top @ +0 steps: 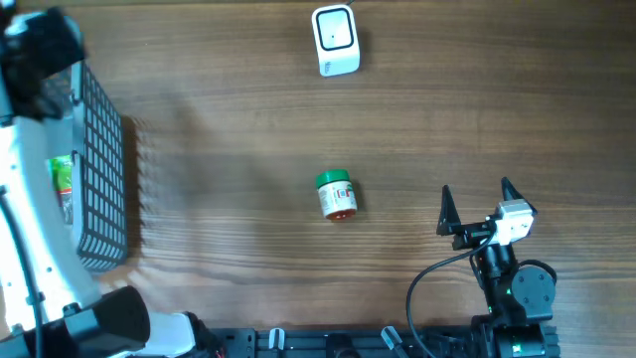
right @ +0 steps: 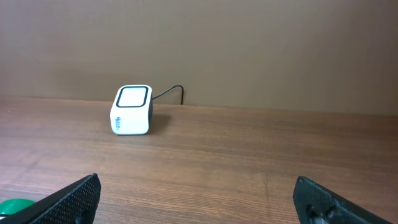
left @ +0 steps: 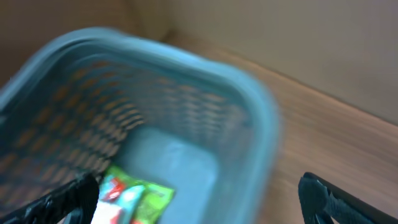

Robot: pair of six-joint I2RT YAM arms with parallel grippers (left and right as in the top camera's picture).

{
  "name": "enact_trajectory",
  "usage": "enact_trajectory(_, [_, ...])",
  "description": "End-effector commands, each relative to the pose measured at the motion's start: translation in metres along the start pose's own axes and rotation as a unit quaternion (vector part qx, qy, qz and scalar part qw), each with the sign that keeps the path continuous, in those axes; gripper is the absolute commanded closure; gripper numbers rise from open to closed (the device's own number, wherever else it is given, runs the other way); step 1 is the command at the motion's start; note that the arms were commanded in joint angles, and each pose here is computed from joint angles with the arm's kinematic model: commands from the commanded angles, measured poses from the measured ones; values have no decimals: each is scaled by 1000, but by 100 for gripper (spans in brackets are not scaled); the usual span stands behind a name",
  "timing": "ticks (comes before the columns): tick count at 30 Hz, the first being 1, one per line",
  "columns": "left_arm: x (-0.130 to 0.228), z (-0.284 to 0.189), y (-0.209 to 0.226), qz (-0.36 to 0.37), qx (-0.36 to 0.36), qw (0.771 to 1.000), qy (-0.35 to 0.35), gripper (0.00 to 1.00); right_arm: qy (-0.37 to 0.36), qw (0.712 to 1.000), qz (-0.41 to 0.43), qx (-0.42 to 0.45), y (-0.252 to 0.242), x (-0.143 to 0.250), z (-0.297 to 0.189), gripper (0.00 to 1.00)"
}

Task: Scan the item barcode
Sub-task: 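Reach the left gripper into the basket and grasp the red packages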

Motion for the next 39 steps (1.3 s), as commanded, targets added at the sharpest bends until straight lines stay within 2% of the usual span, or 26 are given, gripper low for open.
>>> enact_trajectory(1, [14, 11, 48, 3, -46, 998, 31, 0, -5, 1000, 5, 6, -2, -2, 0, 0])
enact_trajectory(4, [32, 22, 68, 27, -59, 995, 72, 0, -5, 1000, 5, 6, -2, -2, 0, 0])
enact_trajectory(14, [117, 83, 100, -3, -58, 973, 222, 0, -5, 1000, 5, 6, -2, -2, 0, 0])
enact_trajectory(19, [159, 112, 101, -13, -20, 960, 278, 0, -5, 1000, 5, 6, -2, -2, 0, 0])
enact_trajectory(24, [191, 132, 111, -13, -14, 949, 315, 0, -5, 1000, 5, 6, -2, -2, 0, 0])
enact_trajectory(29, [220, 152, 108, -14, 29, 937, 348, 0, -5, 1000, 5, 6, -2, -2, 0, 0])
enact_trajectory(39, [254, 181, 101, -18, 47, 917, 395, 0, -5, 1000, 5, 6, -2, -2, 0, 0])
Point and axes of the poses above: each gripper's point midway between its finger pads, its own z axis out along the fingers, its own y axis along the line the jaws close on, x = y × z, the point moved 3 cm from there along -z, back along the fingers, and after that the axes turned 11 degrees about z, right-handed, at the moved point
